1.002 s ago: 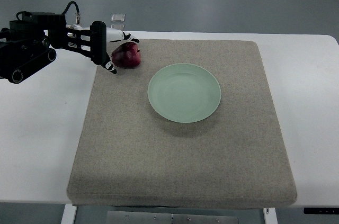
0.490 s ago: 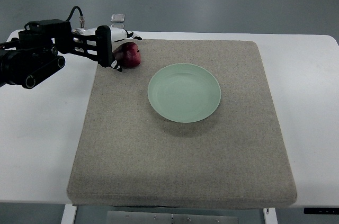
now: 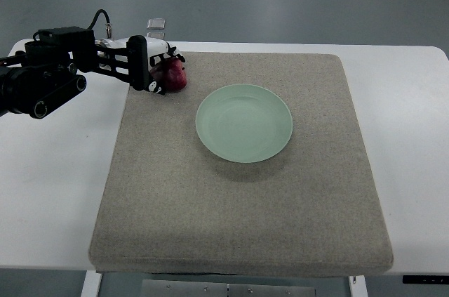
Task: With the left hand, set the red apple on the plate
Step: 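Carry the apple with the left hand onto the green plate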
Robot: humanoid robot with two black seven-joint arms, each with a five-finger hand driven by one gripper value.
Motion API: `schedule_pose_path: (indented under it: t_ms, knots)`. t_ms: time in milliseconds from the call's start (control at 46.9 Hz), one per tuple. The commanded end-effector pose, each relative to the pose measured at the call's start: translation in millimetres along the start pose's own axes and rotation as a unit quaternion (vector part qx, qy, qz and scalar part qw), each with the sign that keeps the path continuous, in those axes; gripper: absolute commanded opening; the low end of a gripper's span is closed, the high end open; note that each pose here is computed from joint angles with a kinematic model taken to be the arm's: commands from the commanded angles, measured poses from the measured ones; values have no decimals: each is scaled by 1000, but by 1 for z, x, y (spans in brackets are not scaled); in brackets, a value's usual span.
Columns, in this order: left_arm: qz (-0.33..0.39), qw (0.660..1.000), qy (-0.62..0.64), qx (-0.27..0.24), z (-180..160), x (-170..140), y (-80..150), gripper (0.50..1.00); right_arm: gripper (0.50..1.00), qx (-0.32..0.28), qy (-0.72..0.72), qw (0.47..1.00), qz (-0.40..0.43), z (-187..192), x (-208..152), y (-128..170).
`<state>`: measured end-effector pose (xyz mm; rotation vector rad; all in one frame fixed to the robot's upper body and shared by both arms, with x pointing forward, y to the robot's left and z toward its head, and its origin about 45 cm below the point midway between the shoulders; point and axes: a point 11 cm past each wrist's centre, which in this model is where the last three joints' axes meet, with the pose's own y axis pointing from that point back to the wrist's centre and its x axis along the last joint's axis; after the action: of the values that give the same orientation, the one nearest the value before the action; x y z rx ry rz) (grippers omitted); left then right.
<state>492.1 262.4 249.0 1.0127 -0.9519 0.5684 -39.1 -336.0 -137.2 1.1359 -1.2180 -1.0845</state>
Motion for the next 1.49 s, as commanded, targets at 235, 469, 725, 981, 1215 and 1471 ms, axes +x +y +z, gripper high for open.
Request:
schedule_pose_path:
  t_ms: [235, 469, 725, 981, 1215, 1471]
  knots:
    - [3, 1000, 6, -1, 1, 2, 0, 500, 964, 0, 0, 1000, 0, 0, 0, 0]
    - [13, 1000, 18, -13, 6, 8, -1, 500, 964, 0, 0, 1000, 0, 0, 0, 0]
    - [39, 997, 19, -66, 40, 32, -3, 500, 964, 0, 0, 1000, 0, 0, 0, 0]
    - [34, 990, -2, -136, 91, 37, -3, 500, 964, 0, 0, 1000, 0, 0, 0, 0]
    - [19, 984, -10, -178, 122, 26, -3, 500, 964, -1, 0, 1000, 0, 1, 0, 0]
    - [-7, 979, -10, -202, 145, 4, -13, 500, 964, 0, 0, 1000, 0, 0, 0, 0]
